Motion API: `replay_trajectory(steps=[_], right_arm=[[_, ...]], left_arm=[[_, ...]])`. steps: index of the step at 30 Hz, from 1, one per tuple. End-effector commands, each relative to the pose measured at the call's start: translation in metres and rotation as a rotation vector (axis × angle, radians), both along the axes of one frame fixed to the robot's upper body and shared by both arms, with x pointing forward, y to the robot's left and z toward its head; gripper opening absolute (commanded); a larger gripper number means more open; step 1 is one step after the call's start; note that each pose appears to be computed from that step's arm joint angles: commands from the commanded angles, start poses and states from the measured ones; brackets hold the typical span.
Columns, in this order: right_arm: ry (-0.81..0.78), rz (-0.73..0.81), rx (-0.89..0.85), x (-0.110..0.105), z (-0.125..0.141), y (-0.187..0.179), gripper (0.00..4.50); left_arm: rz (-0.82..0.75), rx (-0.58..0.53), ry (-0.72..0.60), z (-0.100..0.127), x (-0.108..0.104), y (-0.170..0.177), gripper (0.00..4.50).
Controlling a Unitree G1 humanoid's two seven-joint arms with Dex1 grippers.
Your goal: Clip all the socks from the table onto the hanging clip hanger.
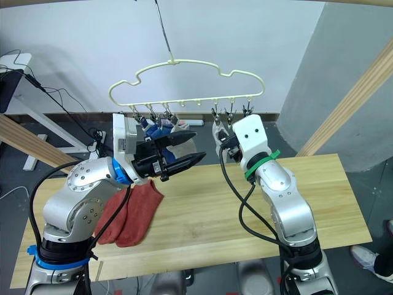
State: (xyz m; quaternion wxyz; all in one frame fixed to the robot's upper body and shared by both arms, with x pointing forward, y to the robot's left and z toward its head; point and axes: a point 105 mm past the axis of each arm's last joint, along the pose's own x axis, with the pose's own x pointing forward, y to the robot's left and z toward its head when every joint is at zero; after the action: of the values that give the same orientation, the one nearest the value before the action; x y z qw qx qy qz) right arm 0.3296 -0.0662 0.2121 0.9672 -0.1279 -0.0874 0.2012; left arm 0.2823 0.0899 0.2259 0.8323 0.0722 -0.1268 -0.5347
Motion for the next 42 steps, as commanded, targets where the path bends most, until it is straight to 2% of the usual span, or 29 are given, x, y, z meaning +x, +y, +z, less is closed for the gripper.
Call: replay_trajectory(steps=[1, 20, 42], right_arm=[[-0.071, -0.033, 0.024, -0.004, 0.016, -0.001, 2.33], [-0.104, -0.095, 0.111, 0.012, 0.031, 0.008, 2.33], [-0.039, -0.114, 0.301, 0.004, 0.042, 0.018, 2.33]], left_arm=[[-0.025, -0.004, -0.024, 0.006, -0.004, -0.002, 2.94], [-0.031, 0.007, -0.030, 0.007, -0.002, -0.003, 2.94], [-0.039, 0.015, -0.028, 0.005, -0.002, -0.004, 2.94]])
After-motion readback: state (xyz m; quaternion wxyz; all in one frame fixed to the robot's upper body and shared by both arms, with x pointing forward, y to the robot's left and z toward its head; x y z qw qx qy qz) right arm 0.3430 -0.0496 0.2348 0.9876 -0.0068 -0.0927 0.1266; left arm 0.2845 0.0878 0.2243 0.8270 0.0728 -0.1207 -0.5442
